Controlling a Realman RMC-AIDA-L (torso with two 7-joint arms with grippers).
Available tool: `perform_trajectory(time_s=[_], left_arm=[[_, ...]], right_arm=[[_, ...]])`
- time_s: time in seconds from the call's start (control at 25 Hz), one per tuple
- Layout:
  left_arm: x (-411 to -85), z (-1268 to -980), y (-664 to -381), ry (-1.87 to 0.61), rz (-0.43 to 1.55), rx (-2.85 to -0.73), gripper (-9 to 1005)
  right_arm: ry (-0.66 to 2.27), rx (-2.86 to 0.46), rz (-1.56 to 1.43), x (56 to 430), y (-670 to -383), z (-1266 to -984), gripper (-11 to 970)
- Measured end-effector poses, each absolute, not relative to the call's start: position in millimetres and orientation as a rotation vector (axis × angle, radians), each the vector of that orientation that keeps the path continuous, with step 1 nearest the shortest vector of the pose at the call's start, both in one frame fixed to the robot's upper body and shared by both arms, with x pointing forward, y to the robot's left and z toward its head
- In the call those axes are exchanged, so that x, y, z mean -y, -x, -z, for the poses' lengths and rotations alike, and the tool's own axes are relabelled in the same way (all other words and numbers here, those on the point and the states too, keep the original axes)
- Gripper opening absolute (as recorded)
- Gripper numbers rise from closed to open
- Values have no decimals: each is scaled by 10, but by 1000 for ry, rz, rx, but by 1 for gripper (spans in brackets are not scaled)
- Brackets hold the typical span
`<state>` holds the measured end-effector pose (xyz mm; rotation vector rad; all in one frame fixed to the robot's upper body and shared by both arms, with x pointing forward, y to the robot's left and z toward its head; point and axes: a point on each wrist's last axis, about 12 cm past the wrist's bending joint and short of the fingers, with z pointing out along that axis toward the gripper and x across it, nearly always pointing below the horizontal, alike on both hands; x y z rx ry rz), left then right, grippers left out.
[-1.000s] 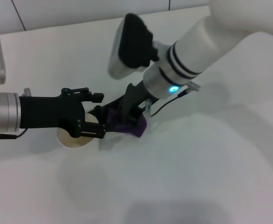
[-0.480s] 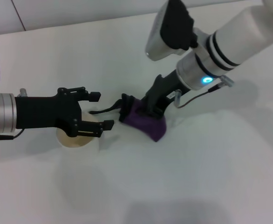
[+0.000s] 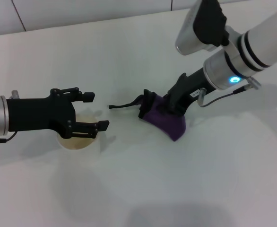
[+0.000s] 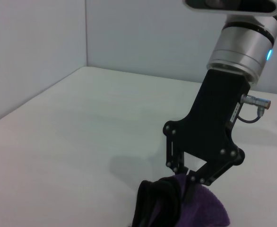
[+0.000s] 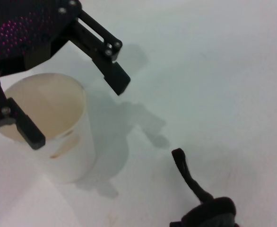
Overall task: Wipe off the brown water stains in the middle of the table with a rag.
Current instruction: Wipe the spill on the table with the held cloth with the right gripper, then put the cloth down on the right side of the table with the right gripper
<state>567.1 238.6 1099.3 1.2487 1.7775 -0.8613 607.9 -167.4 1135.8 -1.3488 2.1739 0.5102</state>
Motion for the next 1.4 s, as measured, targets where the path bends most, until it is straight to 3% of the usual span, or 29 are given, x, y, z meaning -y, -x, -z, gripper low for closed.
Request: perform_trajectory(time_s=[0.6,1.32,1.4], left_arm=[[-2570,-10999,-5616,-1150,872,-1776,880],[-2572,-10978,-5597,-1154,873,-1775,880],[-2569,-10980,-5600,-1155,873,-1774,880]], right_arm=[[1311,-2167,-511,1854,-5942,-11331,147],[1240,-2116,-568,1989,-5929,-11425,158],[1229,-2102,-580,2012,-5925,-11430,201]])
